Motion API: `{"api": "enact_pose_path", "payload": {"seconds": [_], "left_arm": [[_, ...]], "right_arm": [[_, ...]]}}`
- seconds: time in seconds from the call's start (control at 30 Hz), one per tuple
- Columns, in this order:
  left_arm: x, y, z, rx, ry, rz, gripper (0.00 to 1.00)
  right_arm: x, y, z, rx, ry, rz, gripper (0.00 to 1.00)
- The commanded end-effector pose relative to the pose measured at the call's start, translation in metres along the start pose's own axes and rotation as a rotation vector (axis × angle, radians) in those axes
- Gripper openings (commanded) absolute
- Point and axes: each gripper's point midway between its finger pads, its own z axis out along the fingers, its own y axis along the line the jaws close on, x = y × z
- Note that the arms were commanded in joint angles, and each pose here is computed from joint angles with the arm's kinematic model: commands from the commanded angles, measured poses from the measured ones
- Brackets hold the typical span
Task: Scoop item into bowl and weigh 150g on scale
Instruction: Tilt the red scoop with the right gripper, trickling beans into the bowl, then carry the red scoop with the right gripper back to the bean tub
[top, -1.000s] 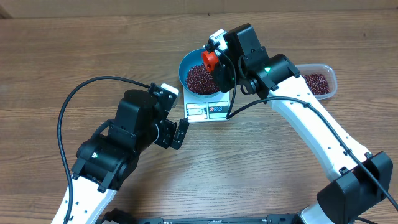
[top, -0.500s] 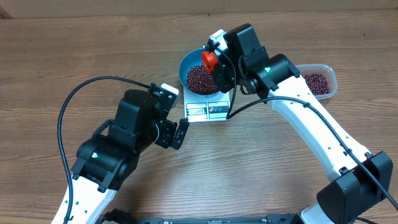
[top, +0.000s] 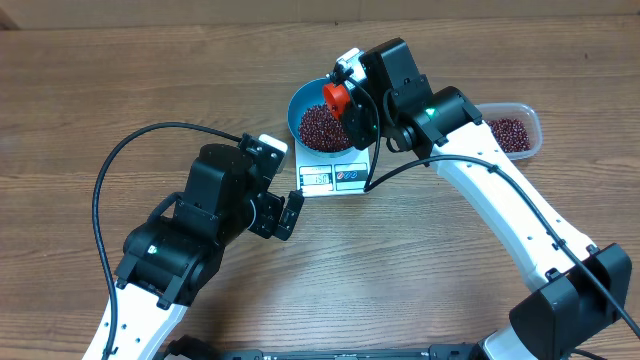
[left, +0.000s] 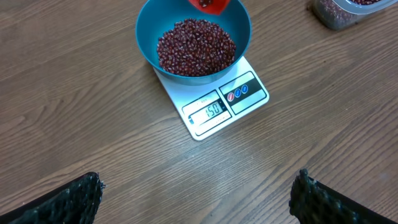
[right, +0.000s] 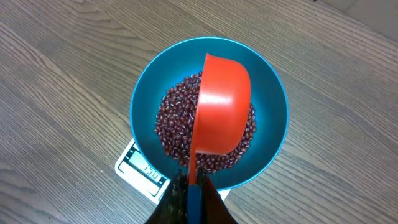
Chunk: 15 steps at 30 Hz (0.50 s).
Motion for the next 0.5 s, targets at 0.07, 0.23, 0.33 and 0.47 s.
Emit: {"api": "enact_pose_path", "payload": {"seconds": [0.07, 0.23, 0.33, 0.47], "left_arm": [[0.0013, -0.0008, 0.0022, -0.002, 0.006, -0.001, 0.99], [0.0013, -0.0008, 0.0022, -0.002, 0.006, -0.001, 0.99], [0.0013, -0.0008, 0.0022, -0.002, 0.006, -0.001, 1.00], [0.0013, -0.0008, 0.0022, -0.002, 0.006, -0.001, 0.99]], "right_arm": [[-0.0100, -0.0022, -0.0170, 0.007, -0.047, -0.002, 0.04], [-0.0100, -0.0022, -0.0170, 0.007, -0.047, -0.002, 0.04], [-0.0098, -0.0019, -0.0170, 0.005, -0.046, 0.000, 0.04], [-0.0107, 0.0039, -0.0177, -0.053, -0.053, 0.058, 0.04]]}}
